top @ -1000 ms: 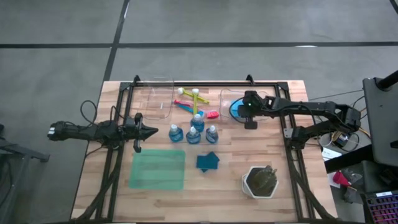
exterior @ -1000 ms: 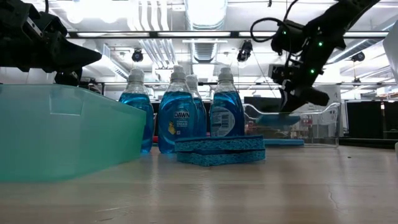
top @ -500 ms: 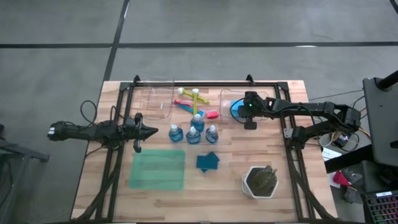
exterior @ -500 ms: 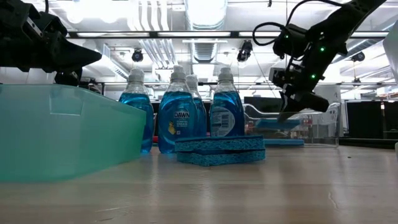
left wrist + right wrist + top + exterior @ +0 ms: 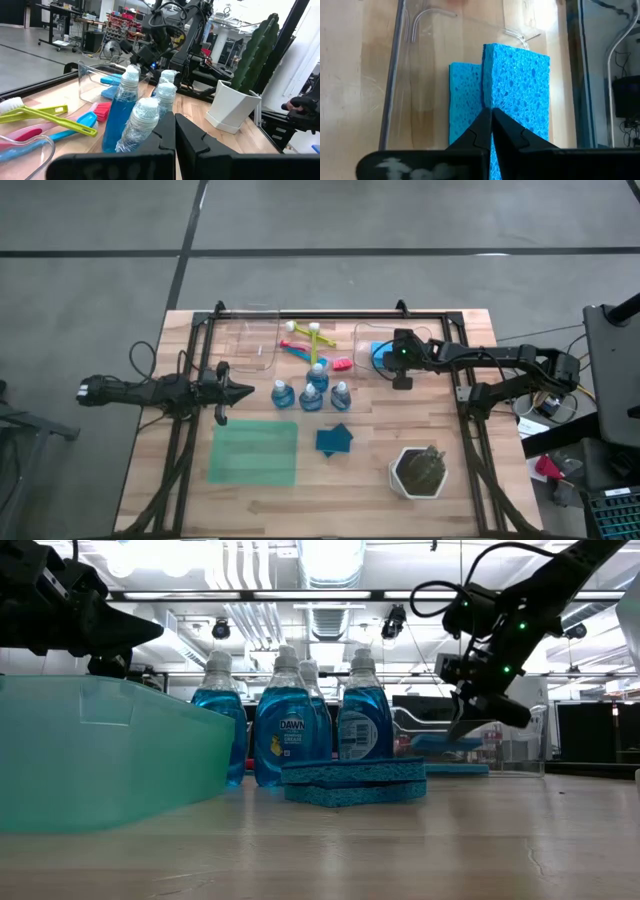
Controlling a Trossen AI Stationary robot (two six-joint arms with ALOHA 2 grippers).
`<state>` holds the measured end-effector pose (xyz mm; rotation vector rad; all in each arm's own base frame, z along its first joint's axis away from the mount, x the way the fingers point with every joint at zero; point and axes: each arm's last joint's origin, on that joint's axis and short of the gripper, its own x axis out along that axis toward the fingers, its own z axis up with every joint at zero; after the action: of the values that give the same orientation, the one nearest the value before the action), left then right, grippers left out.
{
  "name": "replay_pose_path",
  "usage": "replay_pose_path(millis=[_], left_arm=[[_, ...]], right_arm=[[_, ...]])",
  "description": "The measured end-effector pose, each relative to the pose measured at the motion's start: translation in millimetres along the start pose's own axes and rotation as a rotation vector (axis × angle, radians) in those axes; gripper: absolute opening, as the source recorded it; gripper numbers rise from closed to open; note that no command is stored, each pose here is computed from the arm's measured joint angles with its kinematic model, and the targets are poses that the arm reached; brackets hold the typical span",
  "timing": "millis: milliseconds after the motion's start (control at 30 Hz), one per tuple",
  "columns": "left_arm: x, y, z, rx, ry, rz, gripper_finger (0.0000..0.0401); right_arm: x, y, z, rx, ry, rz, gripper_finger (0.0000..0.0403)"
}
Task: Pick & Place Kitchen Sink Supplies
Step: Put the blue sponge into the right transparent bin
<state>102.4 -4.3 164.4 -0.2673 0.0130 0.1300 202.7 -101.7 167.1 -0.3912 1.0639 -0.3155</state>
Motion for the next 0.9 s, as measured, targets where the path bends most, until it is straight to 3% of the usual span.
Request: replay_pose_path(millis=[400, 900], left_arm=[[0.0, 0.0, -0.1, 0.0, 0.001, 0.0, 0.0], [0.0, 0.0, 0.0, 0.0, 0.0, 0.0, 0.0]], right_arm=[[0.4, 0.8, -1.1, 0.008, 0.004, 0.002, 0.0014], [-3.4, -4.6, 6.1, 0.045, -0.019, -0.019, 0.0111]])
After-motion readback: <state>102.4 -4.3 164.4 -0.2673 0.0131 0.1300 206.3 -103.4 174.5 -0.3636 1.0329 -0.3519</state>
